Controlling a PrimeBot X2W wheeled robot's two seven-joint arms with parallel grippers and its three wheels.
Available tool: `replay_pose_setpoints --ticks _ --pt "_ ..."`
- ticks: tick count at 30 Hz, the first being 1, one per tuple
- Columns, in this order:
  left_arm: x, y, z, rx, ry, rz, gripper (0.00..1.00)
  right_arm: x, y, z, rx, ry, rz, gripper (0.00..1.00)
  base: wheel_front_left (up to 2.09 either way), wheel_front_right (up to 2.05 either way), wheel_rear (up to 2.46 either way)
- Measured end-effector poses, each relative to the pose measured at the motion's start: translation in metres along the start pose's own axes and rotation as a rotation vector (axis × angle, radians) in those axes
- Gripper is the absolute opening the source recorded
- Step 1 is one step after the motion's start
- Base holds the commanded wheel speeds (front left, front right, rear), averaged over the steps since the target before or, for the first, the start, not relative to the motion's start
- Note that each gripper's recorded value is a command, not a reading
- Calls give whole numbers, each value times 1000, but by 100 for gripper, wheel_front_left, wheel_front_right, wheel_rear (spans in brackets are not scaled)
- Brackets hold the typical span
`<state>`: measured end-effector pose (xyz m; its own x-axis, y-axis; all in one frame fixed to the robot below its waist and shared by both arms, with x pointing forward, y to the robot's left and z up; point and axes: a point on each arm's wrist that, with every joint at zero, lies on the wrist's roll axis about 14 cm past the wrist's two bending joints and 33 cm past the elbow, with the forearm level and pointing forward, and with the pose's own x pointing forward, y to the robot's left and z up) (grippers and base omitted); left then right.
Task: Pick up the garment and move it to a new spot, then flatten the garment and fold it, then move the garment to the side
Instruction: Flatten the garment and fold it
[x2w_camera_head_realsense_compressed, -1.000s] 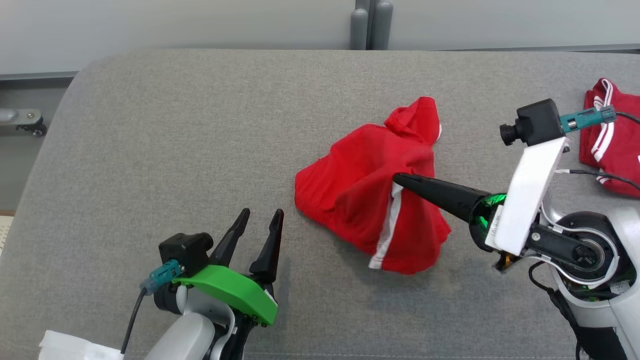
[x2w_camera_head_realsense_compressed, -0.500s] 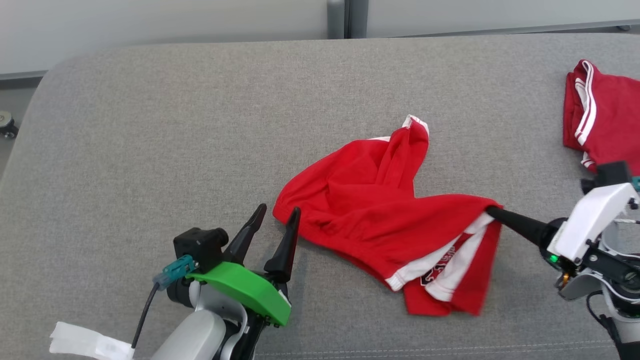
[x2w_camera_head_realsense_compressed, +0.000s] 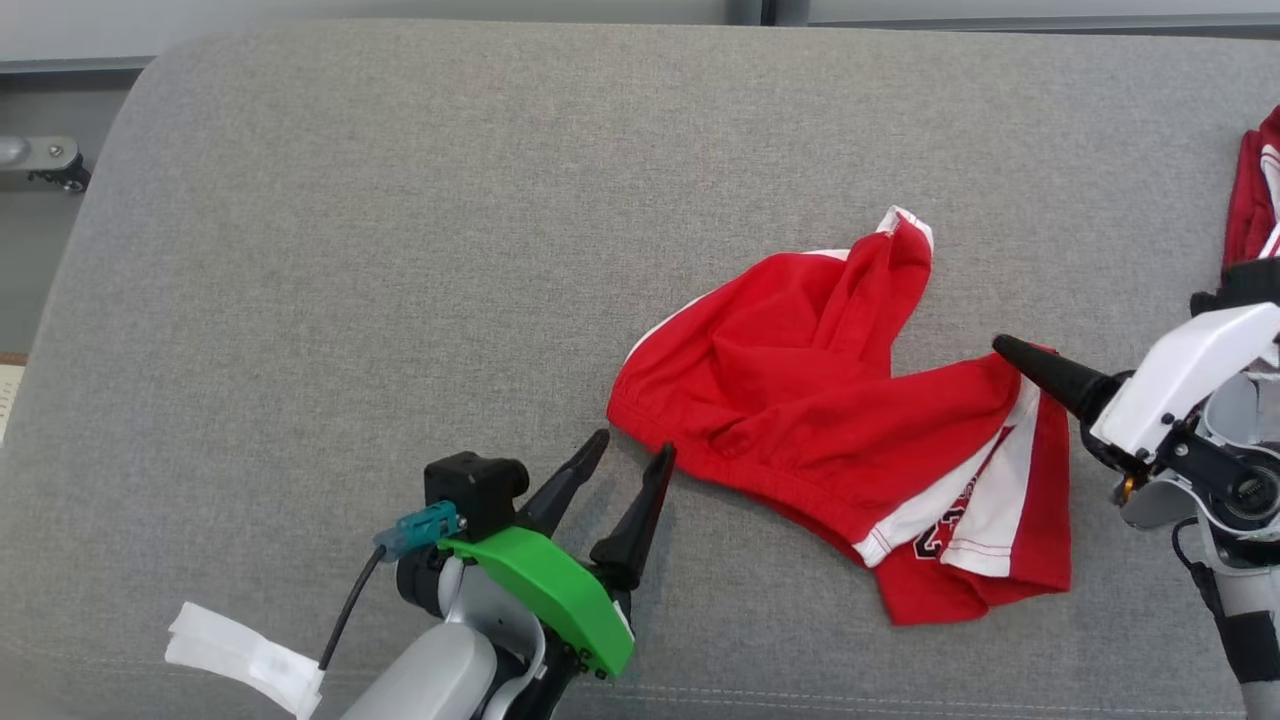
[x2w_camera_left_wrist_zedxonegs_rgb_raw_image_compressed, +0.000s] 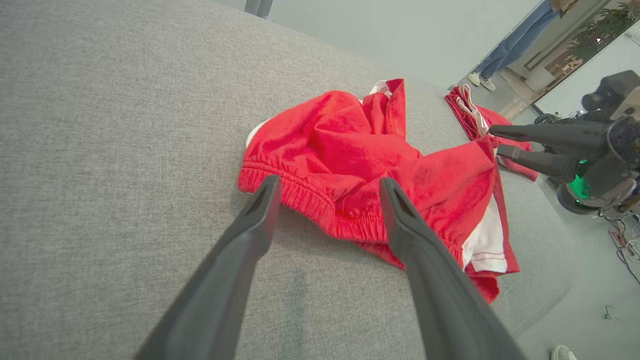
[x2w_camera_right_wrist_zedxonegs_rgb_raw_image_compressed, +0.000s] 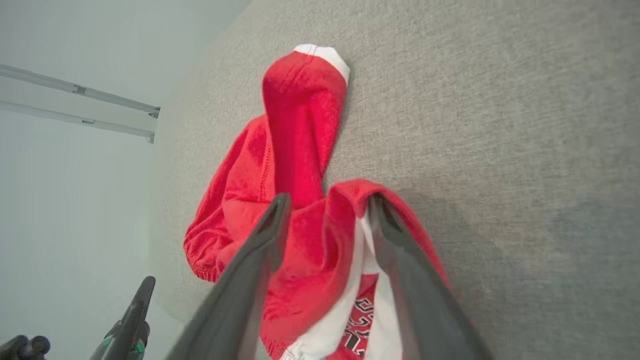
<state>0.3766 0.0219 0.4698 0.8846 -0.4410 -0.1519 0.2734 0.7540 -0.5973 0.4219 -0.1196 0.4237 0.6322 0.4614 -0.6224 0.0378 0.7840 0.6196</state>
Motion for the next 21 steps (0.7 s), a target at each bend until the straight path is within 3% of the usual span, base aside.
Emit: replay_pose_setpoints --ticks 9,11,15,21 --pt "-14 -35 -46 -170 193 -87 100 -18 63 11 -162 -66 168 100 0 0 0" --pt "-14 -39 -47 -177 198 -101 100 -23 64 10 -197 -79 163 100 0 0 0" --pt "-11 -49 -51 -173 229 -131 100 -33 28 0 -181 -67 52 100 0 0 0" --pt "-8 -62 -62 -140 288 -184 100 -53 -49 -46 -124 43 -167 100 0 0 0"
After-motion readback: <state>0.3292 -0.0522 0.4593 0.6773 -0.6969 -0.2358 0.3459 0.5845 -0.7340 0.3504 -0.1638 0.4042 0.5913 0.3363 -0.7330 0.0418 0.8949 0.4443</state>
